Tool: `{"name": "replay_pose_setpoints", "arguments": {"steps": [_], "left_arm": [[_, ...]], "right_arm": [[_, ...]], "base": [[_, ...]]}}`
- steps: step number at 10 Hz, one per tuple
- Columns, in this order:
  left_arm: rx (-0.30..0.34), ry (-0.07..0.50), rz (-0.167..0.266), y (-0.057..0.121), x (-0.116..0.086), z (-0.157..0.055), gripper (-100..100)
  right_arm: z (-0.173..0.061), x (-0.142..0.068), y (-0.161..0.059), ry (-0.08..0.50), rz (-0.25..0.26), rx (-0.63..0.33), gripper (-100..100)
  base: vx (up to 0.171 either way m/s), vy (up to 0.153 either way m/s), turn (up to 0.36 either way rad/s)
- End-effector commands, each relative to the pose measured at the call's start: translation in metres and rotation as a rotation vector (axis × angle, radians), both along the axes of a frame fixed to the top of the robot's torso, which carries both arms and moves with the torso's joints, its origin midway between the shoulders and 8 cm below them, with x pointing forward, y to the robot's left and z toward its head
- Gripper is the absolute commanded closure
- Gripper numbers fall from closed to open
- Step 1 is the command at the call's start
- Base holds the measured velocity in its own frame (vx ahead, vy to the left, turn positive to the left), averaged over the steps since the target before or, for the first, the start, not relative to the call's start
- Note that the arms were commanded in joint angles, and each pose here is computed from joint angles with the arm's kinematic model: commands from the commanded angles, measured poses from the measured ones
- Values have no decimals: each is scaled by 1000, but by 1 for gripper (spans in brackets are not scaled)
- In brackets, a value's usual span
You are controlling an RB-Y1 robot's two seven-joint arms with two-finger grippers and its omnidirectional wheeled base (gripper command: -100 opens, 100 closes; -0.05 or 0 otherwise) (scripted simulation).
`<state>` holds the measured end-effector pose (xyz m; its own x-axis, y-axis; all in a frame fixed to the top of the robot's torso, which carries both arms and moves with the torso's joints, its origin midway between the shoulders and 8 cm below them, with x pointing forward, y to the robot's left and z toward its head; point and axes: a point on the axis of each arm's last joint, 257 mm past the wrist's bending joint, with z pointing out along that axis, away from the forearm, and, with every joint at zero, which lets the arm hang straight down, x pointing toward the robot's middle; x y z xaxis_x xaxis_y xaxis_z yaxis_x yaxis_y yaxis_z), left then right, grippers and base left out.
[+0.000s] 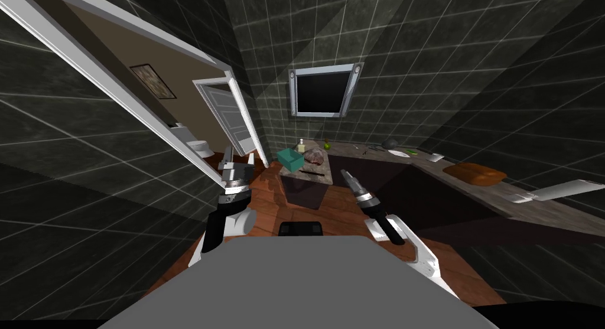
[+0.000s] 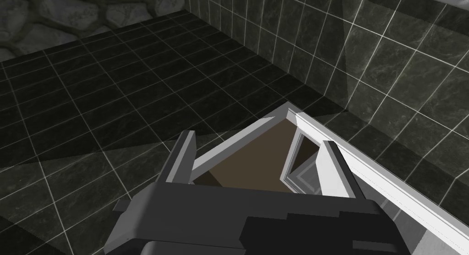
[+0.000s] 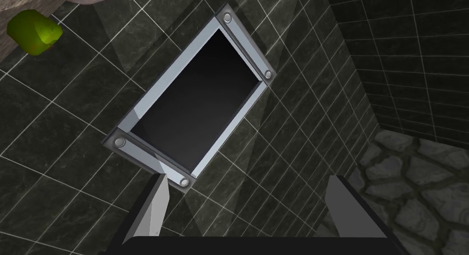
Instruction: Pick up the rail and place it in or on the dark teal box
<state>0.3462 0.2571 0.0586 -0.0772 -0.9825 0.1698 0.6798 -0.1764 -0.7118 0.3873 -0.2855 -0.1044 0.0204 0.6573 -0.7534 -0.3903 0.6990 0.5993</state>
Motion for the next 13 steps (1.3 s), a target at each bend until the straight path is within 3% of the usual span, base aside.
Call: {"name": "replay_pose_setpoints", "arguments": {"steps": [1, 13], "left_arm": [[0, 0, 0, 0, 0, 0, 0], [0, 0, 0, 0, 0, 0, 0]], "right_arm": [[-7, 1, 0, 17, 18, -50, -100], [-87, -9, -12, 198, 189, -495, -100]], "base": [[36, 39, 37], [48, 41, 90]]}}
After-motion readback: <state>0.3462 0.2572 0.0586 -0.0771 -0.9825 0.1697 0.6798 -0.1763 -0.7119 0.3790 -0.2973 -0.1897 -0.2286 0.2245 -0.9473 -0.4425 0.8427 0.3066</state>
